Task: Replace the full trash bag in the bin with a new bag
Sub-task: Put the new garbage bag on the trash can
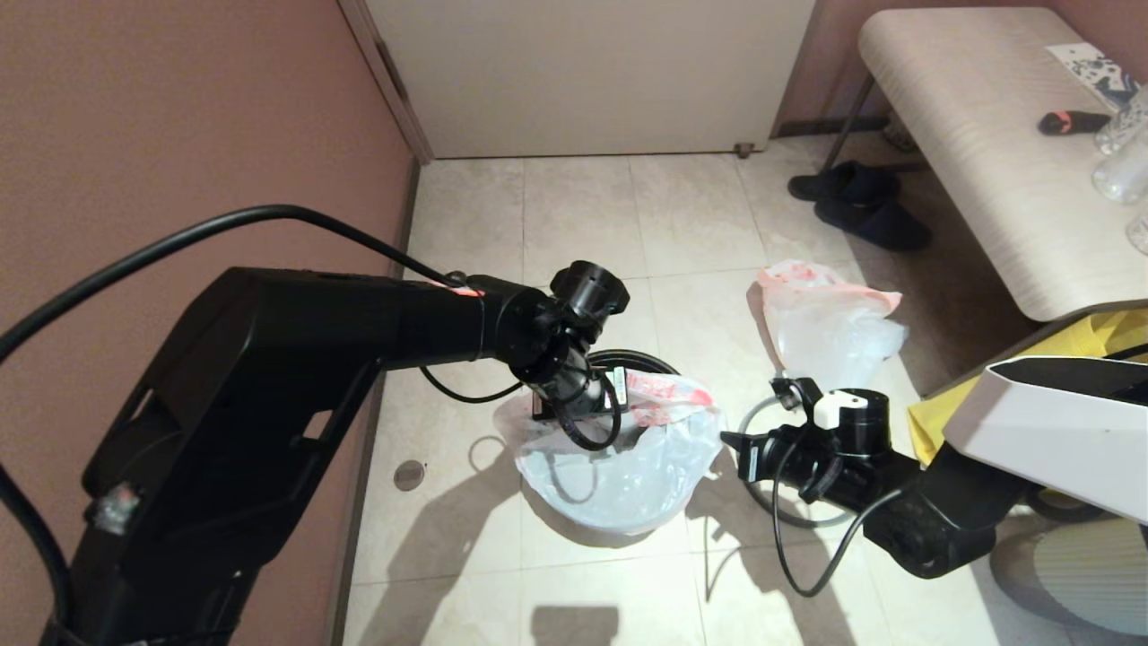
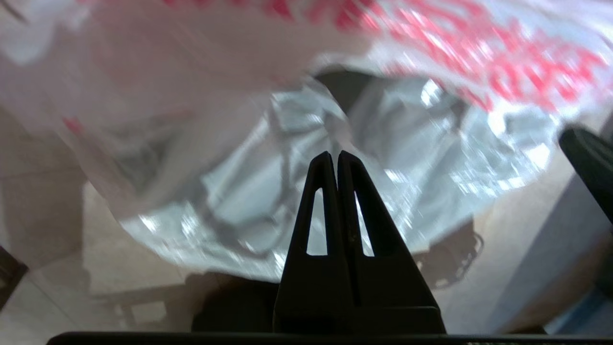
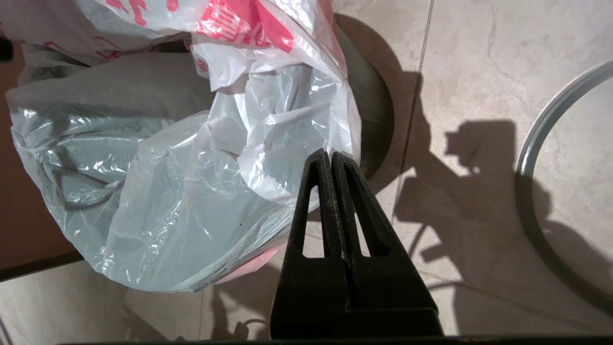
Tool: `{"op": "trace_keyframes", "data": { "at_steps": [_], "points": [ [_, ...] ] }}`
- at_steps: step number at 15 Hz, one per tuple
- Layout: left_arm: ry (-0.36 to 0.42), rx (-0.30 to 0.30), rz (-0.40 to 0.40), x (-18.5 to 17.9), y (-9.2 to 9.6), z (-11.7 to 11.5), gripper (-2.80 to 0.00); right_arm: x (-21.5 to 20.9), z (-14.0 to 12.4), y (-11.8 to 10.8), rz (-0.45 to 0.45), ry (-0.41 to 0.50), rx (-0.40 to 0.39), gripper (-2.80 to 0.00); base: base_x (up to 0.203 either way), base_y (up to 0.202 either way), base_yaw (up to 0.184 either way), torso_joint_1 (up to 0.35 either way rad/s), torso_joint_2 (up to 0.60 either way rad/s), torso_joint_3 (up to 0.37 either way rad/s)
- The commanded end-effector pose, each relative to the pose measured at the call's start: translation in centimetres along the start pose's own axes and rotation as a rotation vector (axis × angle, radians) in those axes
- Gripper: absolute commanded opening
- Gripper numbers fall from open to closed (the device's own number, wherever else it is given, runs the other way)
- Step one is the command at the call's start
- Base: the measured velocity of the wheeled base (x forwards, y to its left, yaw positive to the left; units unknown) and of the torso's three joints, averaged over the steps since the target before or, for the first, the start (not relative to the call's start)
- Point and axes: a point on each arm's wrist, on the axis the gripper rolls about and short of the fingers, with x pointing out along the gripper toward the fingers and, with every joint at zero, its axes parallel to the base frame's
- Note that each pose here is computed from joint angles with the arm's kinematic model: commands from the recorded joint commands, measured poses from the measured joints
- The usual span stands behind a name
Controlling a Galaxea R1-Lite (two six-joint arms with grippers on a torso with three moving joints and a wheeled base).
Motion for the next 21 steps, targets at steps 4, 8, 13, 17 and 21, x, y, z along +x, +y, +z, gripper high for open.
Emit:
{"op": "trace_keyframes", "data": {
  "at_steps": [4,8,13,17,21],
  "points": [
    [0.025,0.034,0.016,3.5,0.0,-1.0,-2.80,0.1,-0.7,-0.5,0.036,0.004,0.005,-2.80,0.000,0.000,0.000,0.000,0.00,0.000],
    [-0.124,0.044,-0.046,6.2,0.5,0.4,-2.80,0.0,-1.6,-0.4,0.109,-0.070,-0.022,-2.80,0.000,0.000,0.000,0.000,0.00,0.000],
    [-0.358,0.031,-0.093,6.5,2.0,3.6,-2.80,-0.1,-1.9,-0.3,0.116,-0.071,-0.024,-2.80,0.000,0.000,0.000,0.000,0.00,0.000],
    [-0.426,0.013,-0.105,6.0,2.6,4.6,-2.80,0.0,-2.0,-0.2,0.119,-0.069,-0.026,-2.80,0.000,0.000,0.000,0.000,0.00,0.000],
    [-0.486,0.035,-0.105,5.7,2.7,5.3,-2.80,0.2,-2.3,0.0,0.124,-0.064,-0.028,-2.80,0.000,0.000,0.000,0.000,0.00,0.000]
  ]
}}
